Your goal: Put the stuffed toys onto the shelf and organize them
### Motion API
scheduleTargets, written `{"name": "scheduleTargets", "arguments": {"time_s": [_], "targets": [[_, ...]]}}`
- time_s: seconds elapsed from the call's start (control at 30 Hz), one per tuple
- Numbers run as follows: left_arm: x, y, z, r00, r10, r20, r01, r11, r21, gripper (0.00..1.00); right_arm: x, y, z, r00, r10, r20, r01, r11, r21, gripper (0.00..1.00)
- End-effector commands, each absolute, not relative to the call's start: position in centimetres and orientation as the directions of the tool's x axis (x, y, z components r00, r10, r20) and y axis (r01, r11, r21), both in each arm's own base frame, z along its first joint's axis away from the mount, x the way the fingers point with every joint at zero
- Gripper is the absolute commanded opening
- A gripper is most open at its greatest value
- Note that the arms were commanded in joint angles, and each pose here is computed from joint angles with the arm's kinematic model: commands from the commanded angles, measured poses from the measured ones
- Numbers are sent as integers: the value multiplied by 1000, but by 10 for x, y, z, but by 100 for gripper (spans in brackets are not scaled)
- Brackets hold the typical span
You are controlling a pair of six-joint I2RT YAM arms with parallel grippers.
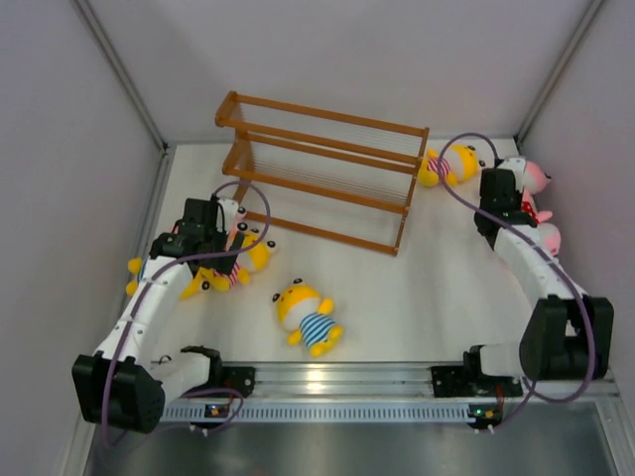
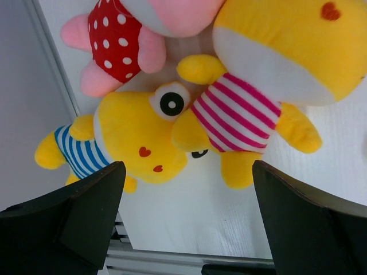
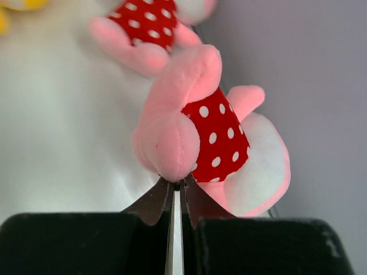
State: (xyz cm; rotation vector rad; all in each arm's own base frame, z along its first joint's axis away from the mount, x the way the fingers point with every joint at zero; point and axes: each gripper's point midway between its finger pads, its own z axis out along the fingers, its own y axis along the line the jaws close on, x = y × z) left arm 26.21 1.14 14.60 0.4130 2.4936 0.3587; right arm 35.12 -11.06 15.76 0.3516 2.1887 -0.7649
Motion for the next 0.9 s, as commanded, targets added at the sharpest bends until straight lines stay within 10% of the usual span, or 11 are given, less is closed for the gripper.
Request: {"name": "scheduleTargets", "arguments": {"time_s": [0.0, 0.27, 0.5, 0.87], "targets": [[268, -10, 172, -735, 383, -560, 284, 923, 258, 98, 357, -51, 212, -502, -195, -842, 247, 901, -355, 0], [272, -21, 193, -699, 380, -606, 311, 924, 222, 98, 289, 70, 297, -101, -419, -902, -306, 876, -373, 0], [269, -18, 193, -699, 381, -605, 302, 924, 233, 98, 195, 161, 315, 169, -398, -902, -811, 464, -357, 0], [268, -15, 191, -704, 388, -595, 301, 922, 245, 98, 222, 259, 342, 577, -486, -656, -766, -45, -641, 0]]}}
